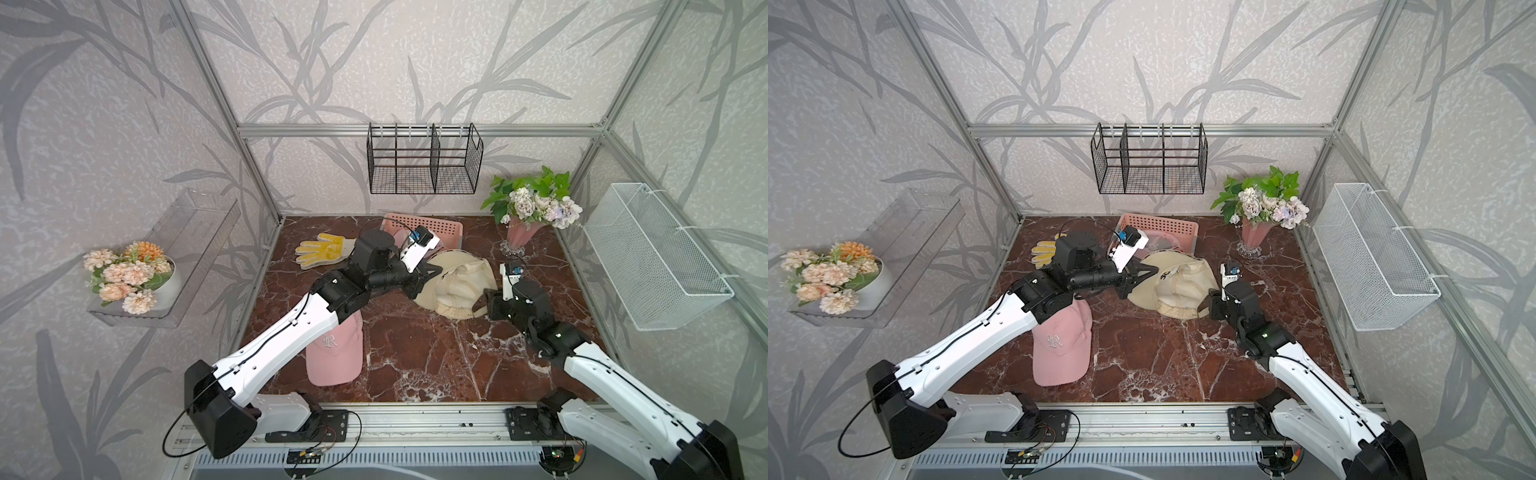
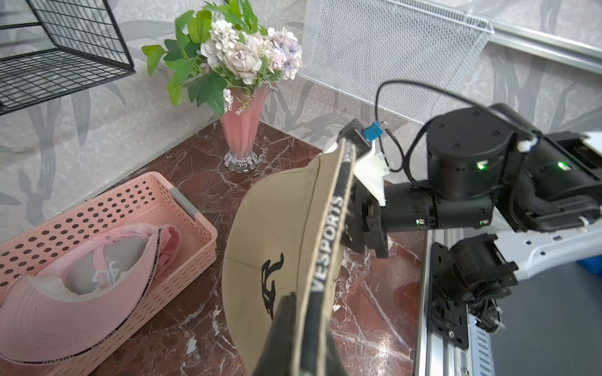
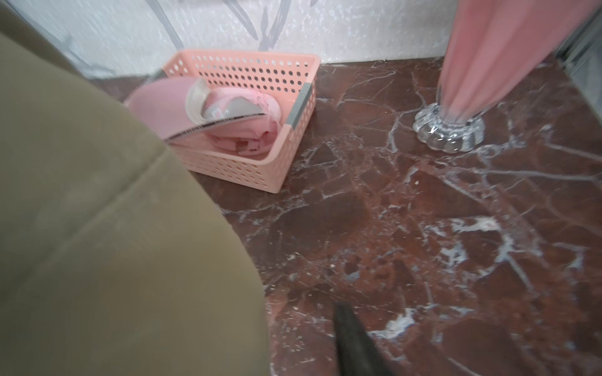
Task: Turn the baseball cap inside out
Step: Turn over the baseball cap.
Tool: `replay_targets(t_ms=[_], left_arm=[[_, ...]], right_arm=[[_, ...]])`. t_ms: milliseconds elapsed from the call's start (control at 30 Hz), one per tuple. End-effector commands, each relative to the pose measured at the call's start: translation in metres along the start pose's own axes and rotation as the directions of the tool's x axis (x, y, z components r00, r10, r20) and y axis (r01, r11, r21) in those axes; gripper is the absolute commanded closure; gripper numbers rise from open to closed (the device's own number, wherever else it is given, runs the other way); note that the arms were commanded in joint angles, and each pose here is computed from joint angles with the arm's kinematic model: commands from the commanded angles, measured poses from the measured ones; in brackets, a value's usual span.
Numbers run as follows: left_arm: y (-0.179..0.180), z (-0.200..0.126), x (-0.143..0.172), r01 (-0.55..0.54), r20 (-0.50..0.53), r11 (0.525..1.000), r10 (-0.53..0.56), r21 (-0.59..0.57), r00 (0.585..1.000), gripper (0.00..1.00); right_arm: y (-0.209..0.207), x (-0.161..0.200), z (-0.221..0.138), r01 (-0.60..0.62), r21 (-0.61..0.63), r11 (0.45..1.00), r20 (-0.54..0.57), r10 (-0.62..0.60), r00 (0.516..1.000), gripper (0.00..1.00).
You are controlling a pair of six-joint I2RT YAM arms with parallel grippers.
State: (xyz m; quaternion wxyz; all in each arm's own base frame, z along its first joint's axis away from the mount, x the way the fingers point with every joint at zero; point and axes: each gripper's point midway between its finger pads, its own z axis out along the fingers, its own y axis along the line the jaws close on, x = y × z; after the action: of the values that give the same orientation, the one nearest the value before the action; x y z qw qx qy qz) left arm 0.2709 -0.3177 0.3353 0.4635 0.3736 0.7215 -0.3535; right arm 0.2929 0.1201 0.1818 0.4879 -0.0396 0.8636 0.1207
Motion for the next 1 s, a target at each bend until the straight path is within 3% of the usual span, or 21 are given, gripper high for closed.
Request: replay_targets(t_ms=[0, 233, 500, 700, 967], left_arm=[[0.011, -0.006, -0.024, 0.076, 0.103, 0.996, -0.070, -0.056, 0.992, 1.00], [0.025, 0.001, -0.023, 0.301, 0.119, 0.949, -0.290, -0.093, 0.950, 1.00], [0.034, 0.009, -0.026, 0.444, 0.103, 0.888, -0.433, -0.122, 0.895, 1.00], [0.031, 0.010, -0.032, 0.458, 0.091, 0.882, -0.450, -0.110, 0.889, 1.00], [0.021, 0.011, -0.036, 0.471, 0.073, 0.881, -0.467, -0.053, 0.881, 1.00]], right_arm=[[0.010, -0.023, -0.018, 0.084, -0.063, 0.994, 0.116, -0.076, 0.990, 0.42], [0.040, -0.035, -0.043, 0.286, -0.200, 0.937, 0.241, -0.236, 0.941, 0.35], [0.098, -0.021, -0.053, 0.545, -0.330, 0.770, 0.334, -0.445, 0.831, 0.33], [0.115, -0.016, -0.037, 0.664, -0.258, 0.702, 0.345, -0.575, 0.742, 0.32], [0.115, -0.021, -0.018, 0.718, -0.158, 0.678, 0.348, -0.642, 0.683, 0.36]])
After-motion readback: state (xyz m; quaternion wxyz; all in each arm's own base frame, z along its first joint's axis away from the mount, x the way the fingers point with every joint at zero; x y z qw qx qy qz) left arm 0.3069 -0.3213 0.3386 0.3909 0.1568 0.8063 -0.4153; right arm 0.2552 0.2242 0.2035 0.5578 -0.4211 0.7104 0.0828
